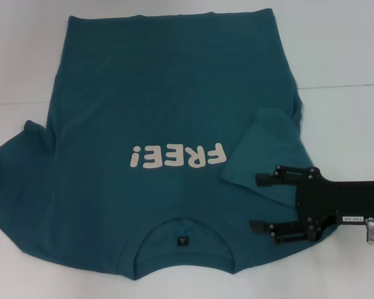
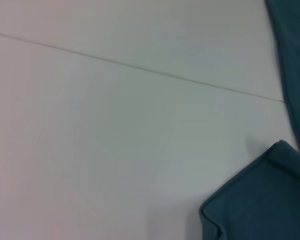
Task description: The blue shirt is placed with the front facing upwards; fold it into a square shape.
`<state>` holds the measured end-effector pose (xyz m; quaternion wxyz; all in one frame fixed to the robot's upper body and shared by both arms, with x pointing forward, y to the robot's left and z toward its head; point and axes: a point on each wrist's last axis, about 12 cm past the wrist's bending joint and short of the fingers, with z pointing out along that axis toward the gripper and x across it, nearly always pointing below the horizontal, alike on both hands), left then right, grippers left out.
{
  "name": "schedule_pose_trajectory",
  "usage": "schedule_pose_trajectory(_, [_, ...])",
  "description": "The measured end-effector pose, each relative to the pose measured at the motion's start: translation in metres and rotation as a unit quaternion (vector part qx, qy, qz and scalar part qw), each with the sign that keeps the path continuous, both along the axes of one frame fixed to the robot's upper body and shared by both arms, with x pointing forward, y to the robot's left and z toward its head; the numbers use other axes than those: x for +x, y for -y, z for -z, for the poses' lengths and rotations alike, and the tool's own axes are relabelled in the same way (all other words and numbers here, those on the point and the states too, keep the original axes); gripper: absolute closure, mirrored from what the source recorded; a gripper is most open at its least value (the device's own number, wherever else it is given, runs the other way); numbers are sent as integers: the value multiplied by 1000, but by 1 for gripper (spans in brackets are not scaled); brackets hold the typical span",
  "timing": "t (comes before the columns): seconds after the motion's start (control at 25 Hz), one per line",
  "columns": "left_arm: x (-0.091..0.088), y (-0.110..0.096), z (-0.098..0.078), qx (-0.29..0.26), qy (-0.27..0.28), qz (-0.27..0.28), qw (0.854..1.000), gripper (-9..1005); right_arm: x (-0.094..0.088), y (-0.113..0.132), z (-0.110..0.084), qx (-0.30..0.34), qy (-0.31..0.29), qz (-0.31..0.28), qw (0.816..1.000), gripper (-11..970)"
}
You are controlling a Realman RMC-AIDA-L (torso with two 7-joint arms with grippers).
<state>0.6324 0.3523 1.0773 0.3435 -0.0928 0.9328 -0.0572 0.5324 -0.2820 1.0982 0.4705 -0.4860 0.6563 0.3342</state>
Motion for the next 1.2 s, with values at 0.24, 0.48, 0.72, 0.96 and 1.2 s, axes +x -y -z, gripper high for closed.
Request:
schedule_pose_trajectory(0.24, [2,6,-6,-4,10,8,1000,975,0,1,1,-1,0,5,1000,37])
schedule_pose_trajectory(0.48, [3,28,-20,-27,15,38,999,965,-1,3,2,0,-3,9,1000,37])
schedule_pose_trajectory(0.72, [0,58,-32,-61,16,73,995,954,-2,4,2,1,-4,12,1000,37])
schedule_pose_trajectory(0.96, [0,85,-31,-130,15,105,986,943,-3,6,3,-1,-4,14,1000,36])
schedule_pose_trajectory(1.2, [-3,97,-24,-175,19,115,978,932,-4,9,3,-2,-6,18,1000,36])
